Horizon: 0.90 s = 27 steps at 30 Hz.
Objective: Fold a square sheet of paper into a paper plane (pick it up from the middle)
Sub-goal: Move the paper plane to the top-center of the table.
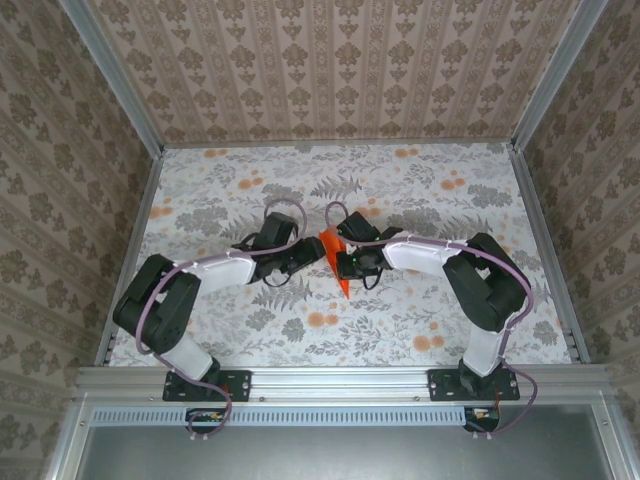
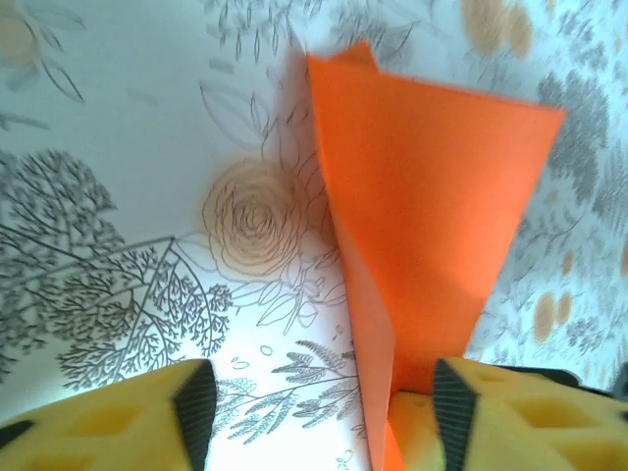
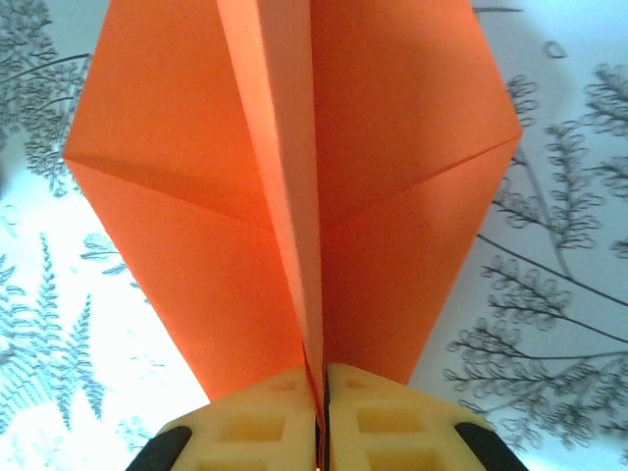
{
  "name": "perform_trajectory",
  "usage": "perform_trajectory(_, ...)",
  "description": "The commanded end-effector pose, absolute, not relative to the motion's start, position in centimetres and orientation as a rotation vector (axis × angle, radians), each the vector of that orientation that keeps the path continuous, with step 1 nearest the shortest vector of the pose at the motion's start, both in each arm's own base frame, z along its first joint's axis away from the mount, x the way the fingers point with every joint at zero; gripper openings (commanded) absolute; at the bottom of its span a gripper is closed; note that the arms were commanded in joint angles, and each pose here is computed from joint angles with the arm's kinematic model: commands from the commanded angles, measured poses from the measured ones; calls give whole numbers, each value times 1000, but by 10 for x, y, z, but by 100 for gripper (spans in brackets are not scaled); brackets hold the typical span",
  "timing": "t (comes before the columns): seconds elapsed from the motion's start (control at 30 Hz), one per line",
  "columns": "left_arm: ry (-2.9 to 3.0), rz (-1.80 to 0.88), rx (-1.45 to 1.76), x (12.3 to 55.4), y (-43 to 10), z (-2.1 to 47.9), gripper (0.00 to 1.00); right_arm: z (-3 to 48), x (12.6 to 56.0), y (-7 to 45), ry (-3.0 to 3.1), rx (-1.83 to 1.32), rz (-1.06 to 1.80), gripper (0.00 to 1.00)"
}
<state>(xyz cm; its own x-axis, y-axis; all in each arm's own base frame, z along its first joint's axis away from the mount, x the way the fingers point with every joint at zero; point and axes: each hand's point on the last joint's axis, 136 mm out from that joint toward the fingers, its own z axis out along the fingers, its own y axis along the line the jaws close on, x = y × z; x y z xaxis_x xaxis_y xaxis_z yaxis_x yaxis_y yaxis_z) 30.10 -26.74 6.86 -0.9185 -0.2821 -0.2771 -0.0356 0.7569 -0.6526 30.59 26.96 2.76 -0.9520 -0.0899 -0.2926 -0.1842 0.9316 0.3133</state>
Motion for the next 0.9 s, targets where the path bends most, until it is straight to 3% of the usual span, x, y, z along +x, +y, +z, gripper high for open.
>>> perform_trajectory(0.0, 2597, -807, -238, 304, -244, 82, 70, 42, 311, 249, 2791, -205, 314, 11)
perform_trajectory(0.2, 2609, -630, -264, 302, -212, 82, 87, 52, 316, 222, 2761, -208, 130, 10)
perform_trajectory(0.27, 2611, -600, -271, 301, -205, 81, 100, 47, 317, 221, 2772, -196, 124, 11)
perform_trajectory(0.53, 2637, -524, -291, 296, -192, 75, 100, 27, 320, 231, 2822, -181, 150, 19)
perform_trajectory(0.87, 2652, -485, -307, 294, -183, 70, 100, 10, 319, 232, 2859, -158, 136, 20)
